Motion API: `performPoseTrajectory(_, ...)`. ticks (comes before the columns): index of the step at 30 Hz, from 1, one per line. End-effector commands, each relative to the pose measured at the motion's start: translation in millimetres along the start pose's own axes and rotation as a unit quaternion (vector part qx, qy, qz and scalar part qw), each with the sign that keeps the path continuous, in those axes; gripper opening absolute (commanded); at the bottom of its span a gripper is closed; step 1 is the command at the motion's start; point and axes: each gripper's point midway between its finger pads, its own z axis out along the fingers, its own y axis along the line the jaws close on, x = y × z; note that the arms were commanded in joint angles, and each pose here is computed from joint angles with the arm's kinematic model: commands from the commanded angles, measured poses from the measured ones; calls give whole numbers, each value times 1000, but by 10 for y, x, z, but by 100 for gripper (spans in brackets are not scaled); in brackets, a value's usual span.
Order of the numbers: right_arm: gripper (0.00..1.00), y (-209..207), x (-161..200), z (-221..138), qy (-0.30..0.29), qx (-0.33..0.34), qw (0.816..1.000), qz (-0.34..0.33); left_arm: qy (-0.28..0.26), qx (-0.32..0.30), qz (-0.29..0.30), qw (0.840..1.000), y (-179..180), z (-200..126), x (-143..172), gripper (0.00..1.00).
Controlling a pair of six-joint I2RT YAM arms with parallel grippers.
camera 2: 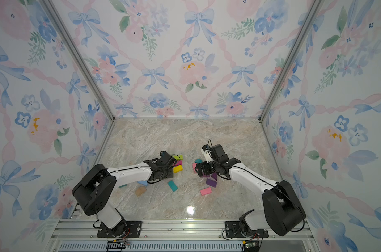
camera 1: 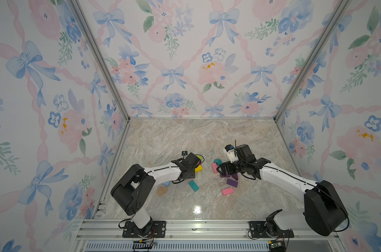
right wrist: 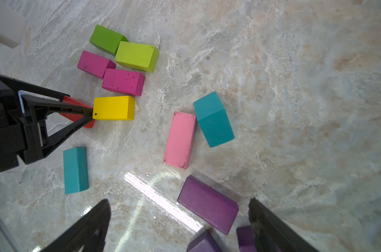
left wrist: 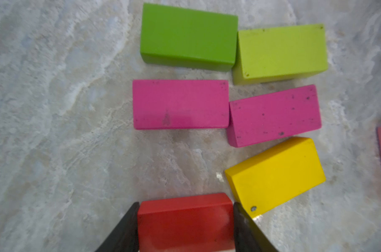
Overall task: Assemble a piece of candy with building blocks
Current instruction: Assemble the building block at the center of the board.
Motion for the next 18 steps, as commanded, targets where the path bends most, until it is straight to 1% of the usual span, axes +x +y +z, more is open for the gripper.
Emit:
performPoseTrajectory(1,99,-23,-15,-58,-1,4,1000,-1,5,-27,22,999,106,63,-59,48)
performPoseTrajectory(5,99,-24,-22,-75,-3,5,1000,1,6,-29,20,999,133,99,-123,48)
performPoseTrajectory(18,99,-29,-22,-61,2,8,1000,2,14,-29,32,999,131,199,-191,51)
